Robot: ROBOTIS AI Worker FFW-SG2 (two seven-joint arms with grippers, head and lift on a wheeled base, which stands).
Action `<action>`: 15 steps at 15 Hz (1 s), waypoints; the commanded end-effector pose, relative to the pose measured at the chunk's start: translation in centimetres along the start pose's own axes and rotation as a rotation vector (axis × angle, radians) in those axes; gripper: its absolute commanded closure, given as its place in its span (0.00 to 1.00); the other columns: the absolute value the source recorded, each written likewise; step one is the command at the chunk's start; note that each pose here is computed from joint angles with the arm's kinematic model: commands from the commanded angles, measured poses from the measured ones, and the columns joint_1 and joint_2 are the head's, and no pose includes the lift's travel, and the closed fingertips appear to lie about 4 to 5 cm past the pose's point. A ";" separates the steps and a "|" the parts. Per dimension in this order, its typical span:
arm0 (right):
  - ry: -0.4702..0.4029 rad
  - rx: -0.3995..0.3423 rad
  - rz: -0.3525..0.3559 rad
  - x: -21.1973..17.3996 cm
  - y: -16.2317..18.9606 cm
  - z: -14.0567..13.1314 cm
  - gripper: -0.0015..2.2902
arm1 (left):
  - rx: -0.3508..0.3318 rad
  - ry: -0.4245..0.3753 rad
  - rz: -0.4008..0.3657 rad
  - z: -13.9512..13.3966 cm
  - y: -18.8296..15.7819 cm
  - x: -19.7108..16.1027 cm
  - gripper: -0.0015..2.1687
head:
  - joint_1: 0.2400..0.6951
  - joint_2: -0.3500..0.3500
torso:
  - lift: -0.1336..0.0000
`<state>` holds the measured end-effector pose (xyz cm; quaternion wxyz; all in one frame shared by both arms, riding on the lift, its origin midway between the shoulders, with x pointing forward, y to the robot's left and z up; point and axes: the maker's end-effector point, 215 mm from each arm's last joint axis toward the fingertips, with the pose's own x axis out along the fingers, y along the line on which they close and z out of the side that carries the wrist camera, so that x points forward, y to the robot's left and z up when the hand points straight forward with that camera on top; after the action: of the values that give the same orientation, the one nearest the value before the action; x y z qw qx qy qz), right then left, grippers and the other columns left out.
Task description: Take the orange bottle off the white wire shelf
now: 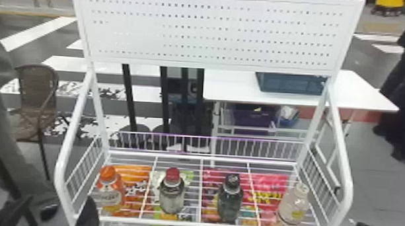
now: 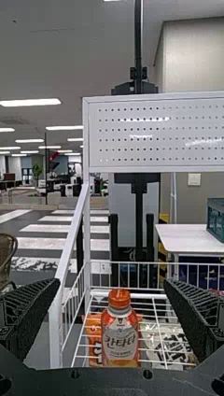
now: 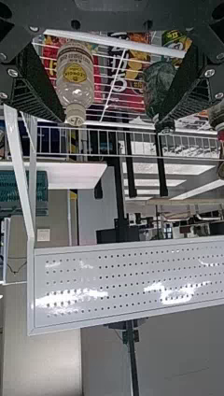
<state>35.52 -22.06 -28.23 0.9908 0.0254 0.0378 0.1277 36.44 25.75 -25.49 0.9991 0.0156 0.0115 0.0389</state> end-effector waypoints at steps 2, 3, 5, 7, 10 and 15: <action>-0.001 0.002 0.002 0.2 0.0 0.0 0.07 | -0.003 -0.001 0.000 0.0 -0.1 0.0 0.03 | 0.57 0.50 | 1.00; -0.003 0.003 0.003 0.2 0.1 0.1 0.07 | -0.004 0.000 0.001 0.0 -0.1 0.0 0.03 | 0.57 0.50 | 1.00; -0.001 0.004 0.002 0.2 0.1 0.0 0.07 | -0.004 0.000 0.001 0.0 -0.1 0.0 0.03 | 0.57 0.50 | 1.00; -0.005 0.006 0.004 0.3 0.2 0.1 0.07 | -0.006 -0.001 -0.003 0.0 -0.2 0.1 0.03 | 0.57 0.50 | 1.00; -0.005 0.007 0.004 0.3 0.2 0.1 0.07 | -0.006 -0.001 -0.003 0.0 -0.2 0.1 0.03 | 0.57 0.50 | 1.00; -0.008 0.005 0.004 0.1 0.3 0.3 0.07 | -0.009 0.003 -0.009 -0.2 -0.6 0.0 0.03 | 0.57 0.50 | 1.00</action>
<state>35.64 -21.78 -27.94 0.9906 0.0292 0.0344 0.1293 36.50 25.28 -25.53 0.9992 0.0113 0.0114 0.0356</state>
